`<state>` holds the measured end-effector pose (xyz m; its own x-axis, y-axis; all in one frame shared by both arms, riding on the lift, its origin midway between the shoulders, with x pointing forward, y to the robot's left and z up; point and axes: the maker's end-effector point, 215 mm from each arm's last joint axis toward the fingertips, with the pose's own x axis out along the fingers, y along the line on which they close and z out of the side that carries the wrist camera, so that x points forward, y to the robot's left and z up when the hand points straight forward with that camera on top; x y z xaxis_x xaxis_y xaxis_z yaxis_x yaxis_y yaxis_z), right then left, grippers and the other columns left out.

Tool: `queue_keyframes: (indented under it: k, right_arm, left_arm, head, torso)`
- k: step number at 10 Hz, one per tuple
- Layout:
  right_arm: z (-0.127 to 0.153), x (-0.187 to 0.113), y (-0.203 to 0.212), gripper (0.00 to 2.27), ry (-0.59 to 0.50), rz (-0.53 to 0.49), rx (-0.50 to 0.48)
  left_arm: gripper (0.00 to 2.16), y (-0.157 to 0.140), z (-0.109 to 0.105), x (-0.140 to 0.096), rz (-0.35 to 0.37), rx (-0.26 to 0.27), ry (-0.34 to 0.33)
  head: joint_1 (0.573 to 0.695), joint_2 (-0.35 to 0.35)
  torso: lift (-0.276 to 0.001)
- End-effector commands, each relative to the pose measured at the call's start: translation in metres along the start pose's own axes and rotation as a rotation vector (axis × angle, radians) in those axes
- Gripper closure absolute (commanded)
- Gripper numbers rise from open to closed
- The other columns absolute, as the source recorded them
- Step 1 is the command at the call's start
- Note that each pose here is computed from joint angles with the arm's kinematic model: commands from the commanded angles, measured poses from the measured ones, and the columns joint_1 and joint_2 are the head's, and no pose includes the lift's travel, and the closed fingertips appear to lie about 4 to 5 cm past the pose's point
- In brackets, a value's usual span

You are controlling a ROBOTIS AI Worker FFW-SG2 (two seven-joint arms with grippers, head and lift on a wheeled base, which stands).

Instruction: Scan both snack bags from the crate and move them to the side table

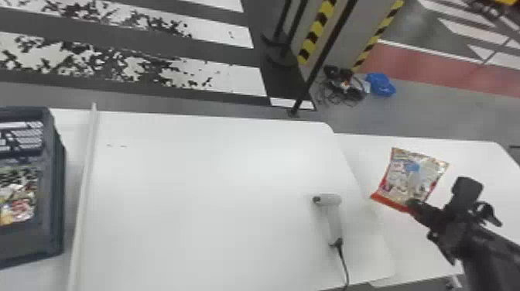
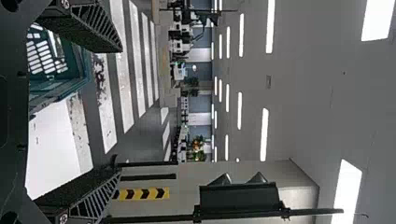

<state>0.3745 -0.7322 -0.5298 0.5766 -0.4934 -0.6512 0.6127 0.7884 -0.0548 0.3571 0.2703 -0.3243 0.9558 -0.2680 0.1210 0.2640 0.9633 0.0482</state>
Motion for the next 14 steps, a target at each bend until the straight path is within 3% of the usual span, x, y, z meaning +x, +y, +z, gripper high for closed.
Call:
queue_keyframes:
  k: [1, 2, 3, 4, 6, 8, 14]
  right_arm:
    - [-0.01, 0.008, -0.002, 2.11, -0.008, -0.037, -0.037]
    - [-0.013, 0.01, 0.001, 1.82, -0.005, -0.046, -0.059]
    - [-0.019, 0.011, 0.003, 1.04, 0.004, -0.057, -0.07]
    - [-0.024, 0.01, 0.001, 0.13, 0.012, -0.064, -0.073]
    - [-0.033, 0.005, -0.007, 0.04, 0.016, -0.066, -0.078]
    - [-0.041, -0.015, 0.0, 0.04, 0.009, -0.028, -0.021]
    - [-0.036, -0.124, 0.166, 0.06, -0.169, 0.314, -0.079]
  left_arm:
    - [0.07, 0.001, 0.001, -0.001, 0.004, 0.0, -0.005]
    - [0.07, 0.002, 0.002, -0.001, 0.004, 0.001, -0.005]
    - [0.07, 0.003, 0.002, -0.001, 0.006, 0.0, -0.006]
    - [0.07, 0.003, 0.002, -0.001, 0.008, -0.001, -0.008]
    - [0.07, 0.002, 0.002, 0.002, 0.008, -0.007, -0.007]
    - [0.07, 0.001, 0.004, 0.003, 0.007, -0.016, 0.0]
    - [0.07, -0.002, 0.007, 0.008, 0.005, -0.065, 0.017]
  head:
    - [0.695, -0.35]
    - [0.695, -0.35]
    - [0.695, -0.35]
    - [0.695, -0.35]
    - [0.695, -0.35]
    - [0.695, -0.35]
    - [0.695, -0.35]
  torso:
    - [-0.029]
    - [-0.029]
    - [-0.029]
    - [-0.029]
    - [-0.029]
    - [-0.029]
    - [-0.029]
